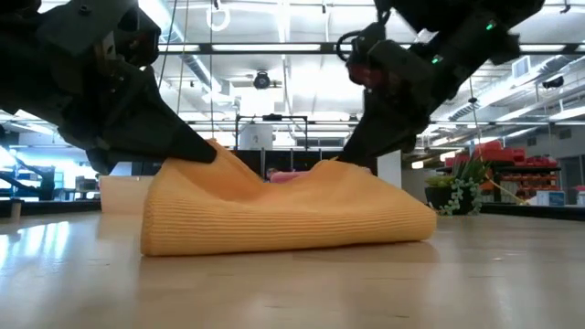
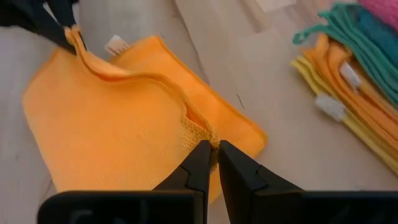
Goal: Fold microfiber towels
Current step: Fold the orange towel
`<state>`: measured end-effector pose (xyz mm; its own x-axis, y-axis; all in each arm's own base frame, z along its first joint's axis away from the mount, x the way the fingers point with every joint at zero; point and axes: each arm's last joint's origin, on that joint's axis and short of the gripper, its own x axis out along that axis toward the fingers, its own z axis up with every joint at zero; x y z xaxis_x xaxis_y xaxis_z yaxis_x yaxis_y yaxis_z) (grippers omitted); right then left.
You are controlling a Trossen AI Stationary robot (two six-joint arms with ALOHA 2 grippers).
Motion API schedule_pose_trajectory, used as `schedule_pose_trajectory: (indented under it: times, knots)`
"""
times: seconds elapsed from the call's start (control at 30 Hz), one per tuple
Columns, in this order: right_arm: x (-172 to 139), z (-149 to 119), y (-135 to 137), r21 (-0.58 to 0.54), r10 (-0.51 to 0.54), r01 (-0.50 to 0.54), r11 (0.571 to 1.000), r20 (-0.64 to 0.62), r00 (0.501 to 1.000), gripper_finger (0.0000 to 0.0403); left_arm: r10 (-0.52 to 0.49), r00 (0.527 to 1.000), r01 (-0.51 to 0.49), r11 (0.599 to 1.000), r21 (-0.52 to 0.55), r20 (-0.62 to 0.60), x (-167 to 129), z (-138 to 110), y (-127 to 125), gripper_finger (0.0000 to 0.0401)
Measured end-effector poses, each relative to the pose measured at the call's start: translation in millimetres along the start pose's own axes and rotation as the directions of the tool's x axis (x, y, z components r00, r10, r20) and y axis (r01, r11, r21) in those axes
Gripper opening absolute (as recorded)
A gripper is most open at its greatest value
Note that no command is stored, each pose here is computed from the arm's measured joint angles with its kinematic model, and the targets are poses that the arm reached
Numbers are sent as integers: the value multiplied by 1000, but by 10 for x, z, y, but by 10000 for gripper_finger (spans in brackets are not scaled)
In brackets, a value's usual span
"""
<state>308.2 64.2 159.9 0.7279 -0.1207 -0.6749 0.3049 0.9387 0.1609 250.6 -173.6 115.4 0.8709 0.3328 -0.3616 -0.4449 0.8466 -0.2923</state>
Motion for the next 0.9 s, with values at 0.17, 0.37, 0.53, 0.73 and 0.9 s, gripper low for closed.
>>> schedule_pose_trajectory:
  times: [0.17, 0.37, 0.53, 0.73, 0.9]
  knots:
    - [154, 32, -132, 3, 16, -16, 1000, -10, 1000, 39, 1, 1000, -1, 1000, 11, -5, -10, -11, -1, 8]
    - [240, 35, -258, 26, -2, 3, 1000, -39, 999, 39, 36, 999, -36, 999, 34, 3, -10, -25, 29, 6]
    - [306, -8, -277, 26, -10, 11, 1000, -60, 998, 39, 82, 997, -82, 996, 46, 9, 28, -19, 86, 27]
    - [367, -51, -283, 21, -19, 20, 1000, -69, 997, 39, 112, 994, -111, 991, 73, -2, 48, -26, 131, 73]
    - [368, -27, -274, 14, -12, 12, 1000, -44, 999, 39, 112, 994, -112, 991, 76, -4, 41, -32, 131, 106]
